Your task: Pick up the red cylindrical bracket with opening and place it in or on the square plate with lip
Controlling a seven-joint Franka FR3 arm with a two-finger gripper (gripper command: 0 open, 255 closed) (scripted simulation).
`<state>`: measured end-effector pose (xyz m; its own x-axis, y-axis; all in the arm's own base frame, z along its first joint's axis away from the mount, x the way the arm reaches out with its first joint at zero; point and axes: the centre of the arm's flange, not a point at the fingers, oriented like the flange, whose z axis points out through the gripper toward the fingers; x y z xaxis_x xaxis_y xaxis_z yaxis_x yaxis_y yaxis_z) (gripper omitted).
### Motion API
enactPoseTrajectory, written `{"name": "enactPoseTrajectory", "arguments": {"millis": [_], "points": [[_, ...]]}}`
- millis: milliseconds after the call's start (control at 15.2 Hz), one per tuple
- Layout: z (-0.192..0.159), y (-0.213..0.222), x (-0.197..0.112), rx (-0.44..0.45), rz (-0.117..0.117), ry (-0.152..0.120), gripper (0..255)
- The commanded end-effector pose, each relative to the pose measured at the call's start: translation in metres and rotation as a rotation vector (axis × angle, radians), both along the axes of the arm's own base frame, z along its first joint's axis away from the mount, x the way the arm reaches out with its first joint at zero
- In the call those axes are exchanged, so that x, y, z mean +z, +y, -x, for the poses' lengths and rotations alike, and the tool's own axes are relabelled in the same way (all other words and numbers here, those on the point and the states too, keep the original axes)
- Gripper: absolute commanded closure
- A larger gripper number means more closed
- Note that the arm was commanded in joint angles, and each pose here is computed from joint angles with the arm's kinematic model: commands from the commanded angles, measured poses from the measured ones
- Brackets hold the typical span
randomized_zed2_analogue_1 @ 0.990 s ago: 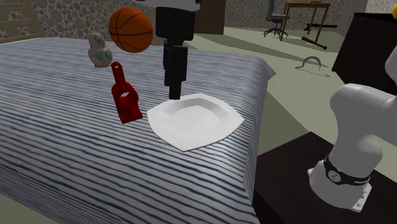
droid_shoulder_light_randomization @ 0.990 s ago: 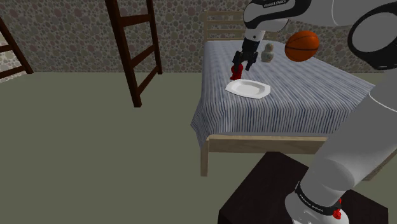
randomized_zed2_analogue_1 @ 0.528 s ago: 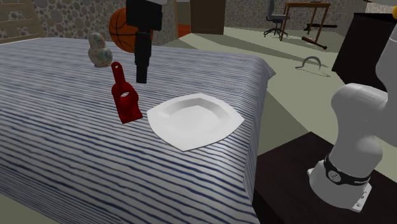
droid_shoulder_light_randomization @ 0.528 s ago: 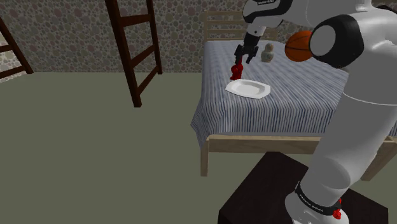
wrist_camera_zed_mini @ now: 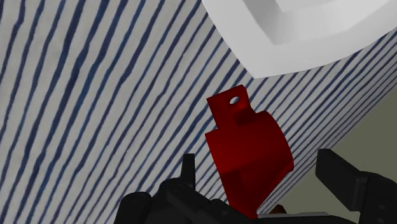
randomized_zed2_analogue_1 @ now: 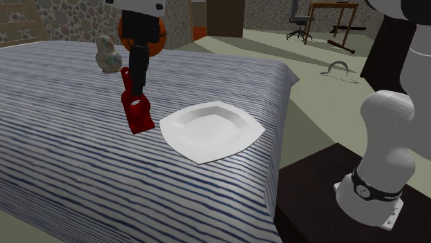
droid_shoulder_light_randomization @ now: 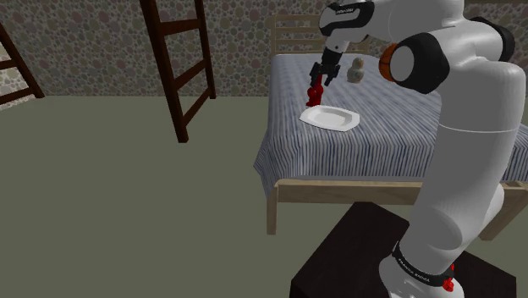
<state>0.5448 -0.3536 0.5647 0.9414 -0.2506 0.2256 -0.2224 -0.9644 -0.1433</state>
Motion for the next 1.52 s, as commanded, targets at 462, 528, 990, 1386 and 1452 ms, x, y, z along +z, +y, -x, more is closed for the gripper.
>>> {"name": "enactPoseTrajectory", "arguments": {"millis": [462,528,990,1386,1452], "points": [[-0.004,0.001,-0.018,0.0,0.0,0.0,0],[-0.004,0.001,-0.018,0.0,0.0,0.0,0],[-0.004,0.002,-0.017,0.0,0.0,0.0,255],[-0.004,0.001,-0.007,0.0,0.0,0.0,255],[-0.004,0.001,-0.002,0.0,0.0,0.0,255]]}}
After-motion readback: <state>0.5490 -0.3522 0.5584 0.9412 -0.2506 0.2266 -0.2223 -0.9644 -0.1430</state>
